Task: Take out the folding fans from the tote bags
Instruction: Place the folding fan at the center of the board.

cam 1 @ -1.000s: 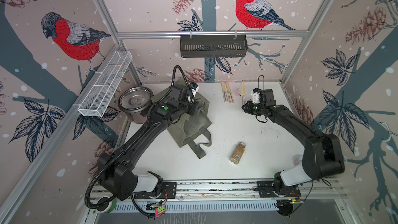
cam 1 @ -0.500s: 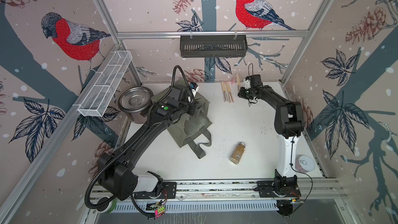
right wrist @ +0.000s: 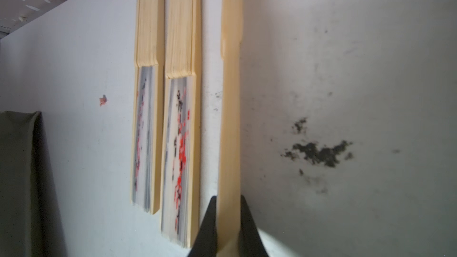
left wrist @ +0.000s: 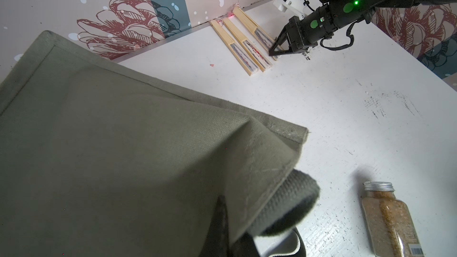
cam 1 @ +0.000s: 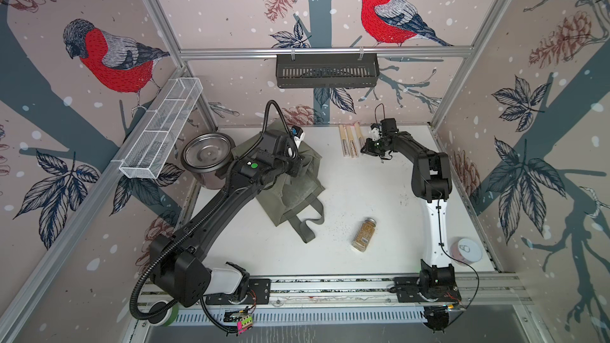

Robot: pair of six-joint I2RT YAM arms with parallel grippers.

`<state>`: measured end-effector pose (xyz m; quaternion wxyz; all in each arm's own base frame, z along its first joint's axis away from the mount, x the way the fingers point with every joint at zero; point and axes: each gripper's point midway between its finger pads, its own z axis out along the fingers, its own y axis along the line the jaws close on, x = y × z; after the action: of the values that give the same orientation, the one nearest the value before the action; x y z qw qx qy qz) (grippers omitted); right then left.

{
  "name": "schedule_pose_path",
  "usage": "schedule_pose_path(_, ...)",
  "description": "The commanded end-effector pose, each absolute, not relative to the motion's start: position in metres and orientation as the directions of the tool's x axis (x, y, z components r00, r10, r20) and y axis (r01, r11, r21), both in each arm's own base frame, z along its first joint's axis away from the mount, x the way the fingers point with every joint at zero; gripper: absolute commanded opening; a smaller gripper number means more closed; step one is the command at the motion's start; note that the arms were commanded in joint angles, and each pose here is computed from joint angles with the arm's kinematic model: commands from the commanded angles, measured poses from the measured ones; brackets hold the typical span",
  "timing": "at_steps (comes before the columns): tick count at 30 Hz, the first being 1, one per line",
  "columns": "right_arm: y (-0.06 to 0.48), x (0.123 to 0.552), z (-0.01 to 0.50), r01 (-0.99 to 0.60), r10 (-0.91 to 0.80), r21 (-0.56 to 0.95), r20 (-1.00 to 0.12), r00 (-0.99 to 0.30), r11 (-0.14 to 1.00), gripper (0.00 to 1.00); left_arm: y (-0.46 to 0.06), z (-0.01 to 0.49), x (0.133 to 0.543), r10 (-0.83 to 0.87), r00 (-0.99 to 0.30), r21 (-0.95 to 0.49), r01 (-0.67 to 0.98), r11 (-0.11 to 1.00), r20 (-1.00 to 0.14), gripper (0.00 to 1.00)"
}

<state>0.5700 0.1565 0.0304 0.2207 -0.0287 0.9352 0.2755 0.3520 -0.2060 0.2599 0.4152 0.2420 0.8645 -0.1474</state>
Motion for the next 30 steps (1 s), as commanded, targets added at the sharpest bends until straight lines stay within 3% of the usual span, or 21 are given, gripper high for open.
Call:
schedule_pose_path(1,0.161,0.562,0.019,-0.175,0.046,0.518,-0.386,-0.921,0.837,0.14,-0.205,0.264,0.353,0.299,-0.52,-0.038,0.542,0.84,-0.8,0.0)
schedule_pose_path(12,0.166,0.557,0.018,-0.138,0.07,0.558,-0.334,-0.94,0.819,0.2,-0.205,0.262,0.354,0.301,-0.524,-0.039,0.541,0.84,-0.797,0.0)
schedule_pose_path(18,0.162,0.556,0.019,-0.122,0.075,0.535,-0.331,-0.941,0.836,0.36,-0.206,0.262,0.354,0.301,-0.525,-0.04,0.542,0.839,-0.796,0.0)
schedule_pose_path(24,0.15,0.564,0.037,-0.102,0.097,0.474,-0.378,-0.921,0.875,0.5,-0.206,0.263,0.354,0.3,-0.523,-0.04,0.542,0.839,-0.798,0.0)
schedule_pose_path(30,0.138,0.564,0.08,-0.088,0.121,0.383,-0.49,-0.863,0.92,0.54,-0.206,0.262,0.354,0.3,-0.523,-0.041,0.543,0.839,-0.798,0.0)
